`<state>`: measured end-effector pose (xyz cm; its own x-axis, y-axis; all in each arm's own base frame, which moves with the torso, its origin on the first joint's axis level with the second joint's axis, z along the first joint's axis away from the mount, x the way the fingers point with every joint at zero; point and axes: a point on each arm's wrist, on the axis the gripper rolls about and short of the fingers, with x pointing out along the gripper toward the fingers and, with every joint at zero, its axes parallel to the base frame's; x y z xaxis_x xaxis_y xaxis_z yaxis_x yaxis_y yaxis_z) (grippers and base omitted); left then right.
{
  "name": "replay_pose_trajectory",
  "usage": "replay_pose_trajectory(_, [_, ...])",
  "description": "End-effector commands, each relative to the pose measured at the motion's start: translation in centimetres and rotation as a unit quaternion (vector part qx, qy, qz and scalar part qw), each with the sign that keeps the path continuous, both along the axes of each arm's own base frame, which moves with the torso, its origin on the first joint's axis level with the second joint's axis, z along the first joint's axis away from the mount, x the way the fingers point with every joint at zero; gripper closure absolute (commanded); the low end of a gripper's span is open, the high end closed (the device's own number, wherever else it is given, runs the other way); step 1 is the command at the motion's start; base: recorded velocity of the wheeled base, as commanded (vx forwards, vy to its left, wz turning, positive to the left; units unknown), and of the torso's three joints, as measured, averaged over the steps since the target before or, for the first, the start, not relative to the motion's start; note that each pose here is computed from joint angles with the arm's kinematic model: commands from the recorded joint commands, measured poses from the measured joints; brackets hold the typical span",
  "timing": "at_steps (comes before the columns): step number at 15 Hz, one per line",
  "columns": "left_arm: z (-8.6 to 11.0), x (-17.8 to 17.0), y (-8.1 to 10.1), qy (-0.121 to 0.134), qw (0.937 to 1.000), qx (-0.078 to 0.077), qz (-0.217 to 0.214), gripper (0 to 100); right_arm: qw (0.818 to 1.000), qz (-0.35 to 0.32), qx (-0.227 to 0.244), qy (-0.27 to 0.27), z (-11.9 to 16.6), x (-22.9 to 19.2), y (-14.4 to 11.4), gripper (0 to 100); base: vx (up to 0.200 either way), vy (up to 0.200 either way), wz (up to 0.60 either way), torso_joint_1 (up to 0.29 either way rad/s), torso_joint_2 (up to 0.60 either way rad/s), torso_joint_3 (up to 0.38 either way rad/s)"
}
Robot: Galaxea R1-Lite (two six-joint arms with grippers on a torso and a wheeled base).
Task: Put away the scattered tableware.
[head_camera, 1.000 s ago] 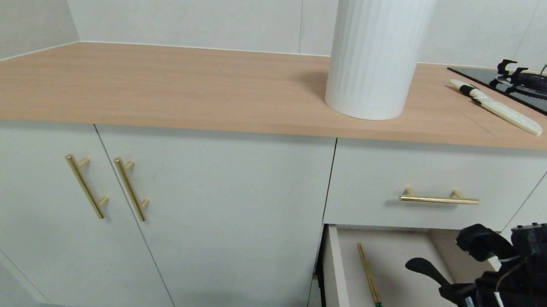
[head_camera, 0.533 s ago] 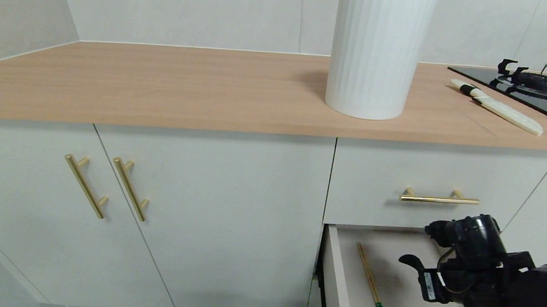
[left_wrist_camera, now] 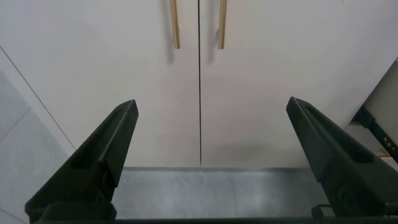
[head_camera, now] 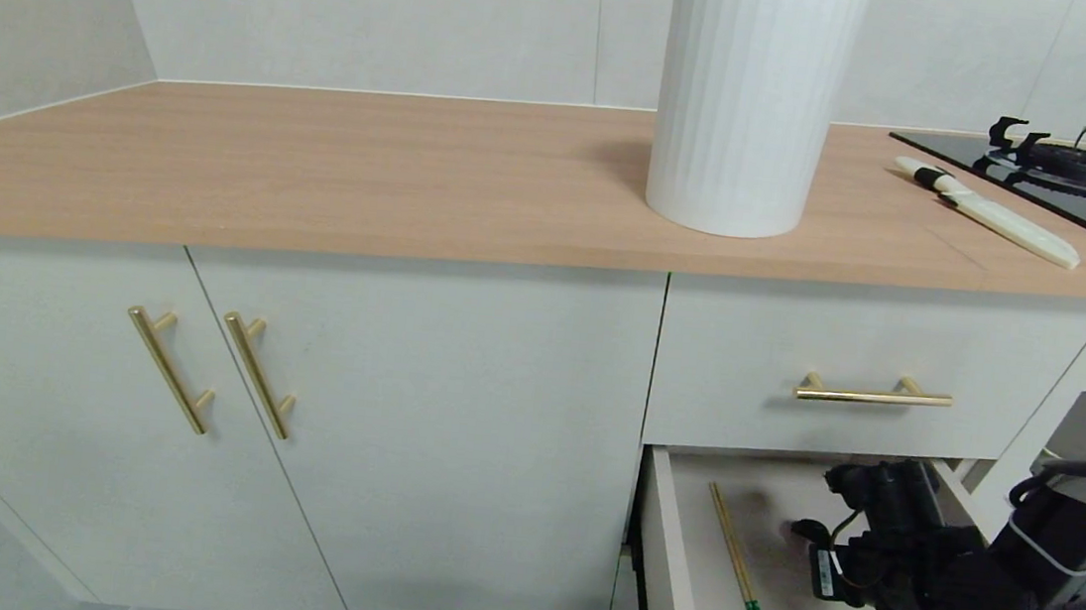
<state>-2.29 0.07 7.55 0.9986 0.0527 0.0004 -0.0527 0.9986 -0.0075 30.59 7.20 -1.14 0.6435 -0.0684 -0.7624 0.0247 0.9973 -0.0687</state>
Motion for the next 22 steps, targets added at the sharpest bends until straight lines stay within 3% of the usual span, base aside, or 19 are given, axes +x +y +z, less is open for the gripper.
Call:
replay_pose_trajectory(1, [0.0, 0.0, 0.0, 0.000, 1.0000, 0.000, 0.001, 0, 1.000, -0.004, -0.008, 0.024, -1.7, 0.0, -0.3, 100, 0.000, 0.000, 0.00, 0.000, 0.00, 0.000])
replay_pose_trajectory(13, [0.0, 0.0, 0.0, -0.001, 1.0000, 0.000, 0.000, 0, 1.000, -0.005, -0.008, 0.022, -1.7, 0.0, -0.4, 100, 0.000, 0.000, 0.00, 0.000, 0.00, 0.000])
replay_pose_trajectory(14, [0.0, 0.0, 0.0, -0.001, 1.0000, 0.000, 0.001, 0, 1.000, -0.006, -0.008, 0.019, -1.7, 0.1, -0.4, 0, 0.000, 0.000, 0.00, 0.000, 0.00, 0.000])
replay_pose_trajectory(22, [0.0, 0.0, 0.0, 0.000, 1.0000, 0.000, 0.000, 0, 1.000, 0.017, -0.021, 0.012, -0.2, -1.5, -0.7, 0, 0.000, 0.000, 0.00, 0.000, 0.00, 0.000])
